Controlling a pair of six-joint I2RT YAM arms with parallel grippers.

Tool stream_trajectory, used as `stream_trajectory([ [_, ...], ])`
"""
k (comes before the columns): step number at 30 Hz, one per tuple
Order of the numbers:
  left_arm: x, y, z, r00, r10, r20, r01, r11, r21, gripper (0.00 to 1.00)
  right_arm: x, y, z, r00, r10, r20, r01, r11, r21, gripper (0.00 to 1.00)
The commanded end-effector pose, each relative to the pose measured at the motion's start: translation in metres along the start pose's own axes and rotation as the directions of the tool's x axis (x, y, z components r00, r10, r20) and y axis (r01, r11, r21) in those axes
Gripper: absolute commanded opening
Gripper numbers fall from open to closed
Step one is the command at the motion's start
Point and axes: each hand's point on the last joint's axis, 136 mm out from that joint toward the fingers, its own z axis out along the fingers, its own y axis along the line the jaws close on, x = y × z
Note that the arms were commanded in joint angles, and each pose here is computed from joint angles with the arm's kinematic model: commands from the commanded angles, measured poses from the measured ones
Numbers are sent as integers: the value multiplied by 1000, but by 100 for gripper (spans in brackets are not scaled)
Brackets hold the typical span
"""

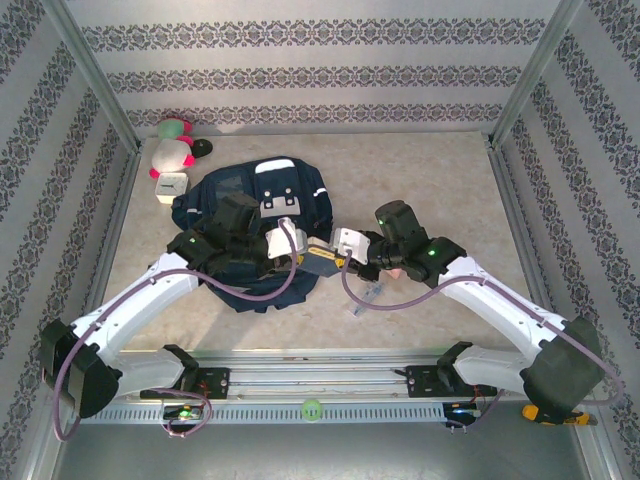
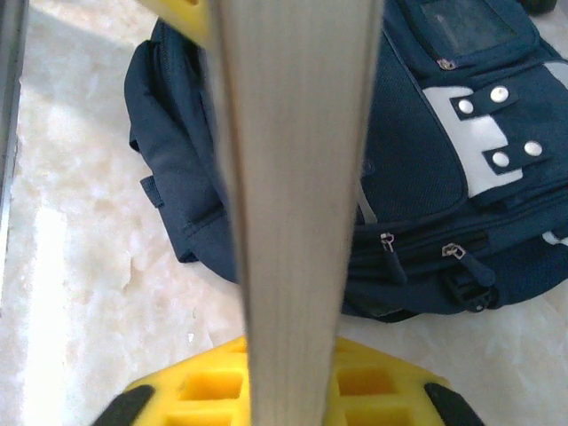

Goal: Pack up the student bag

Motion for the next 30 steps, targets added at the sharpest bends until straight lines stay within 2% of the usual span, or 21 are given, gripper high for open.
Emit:
stream_trajectory([
  [1,-16,1,-7,993,1,116,2,1000,-31,0,-16,-22,-18,988,78,131,-84,995,43,39],
  [3,-20,3,-15,984,-25,176,31,999,-32,0,-17,-26,-37,946,191,263,-191,981,-28,55],
  [6,-35,4,-29,954,-73,291,78,997,-4,0,-20,-33,-63,844,315,434,-296,949,-111,62],
  [8,-45,4,-37,924,-100,369,105,994,8,0,-23,-32,-75,801,322,504,-299,946,-130,64],
  [12,-63,4,-51,867,-137,479,135,990,38,0,-27,-25,-84,760,342,552,-300,939,-168,67],
  [18,-79,9,-59,822,-146,551,137,989,59,0,-41,-15,-90,707,403,581,-272,914,-302,67],
  [20,-83,12,-59,808,-157,568,145,987,67,0,-43,-14,-91,707,397,585,-255,915,-313,62],
  [21,-85,13,-58,801,-164,576,149,986,74,0,-45,-14,-93,705,392,591,-247,917,-314,55],
  [24,-86,17,-56,786,-181,592,162,983,85,1,-50,-14,-95,699,396,596,-237,914,-330,26],
  [26,-86,20,-54,778,-192,598,176,981,86,3,-53,-14,-97,700,382,604,-217,919,-330,0],
  [28,-82,25,-52,781,-210,588,204,976,78,10,-51,-21,-98,691,396,605,-248,916,-316,0],
  [29,-76,28,-51,793,-221,567,226,972,62,19,-47,-28,-100,681,411,606,-280,911,-303,0],
  [30,-66,31,-49,814,-226,534,245,969,37,32,-41,-37,-101,665,433,609,-329,901,-281,0],
])
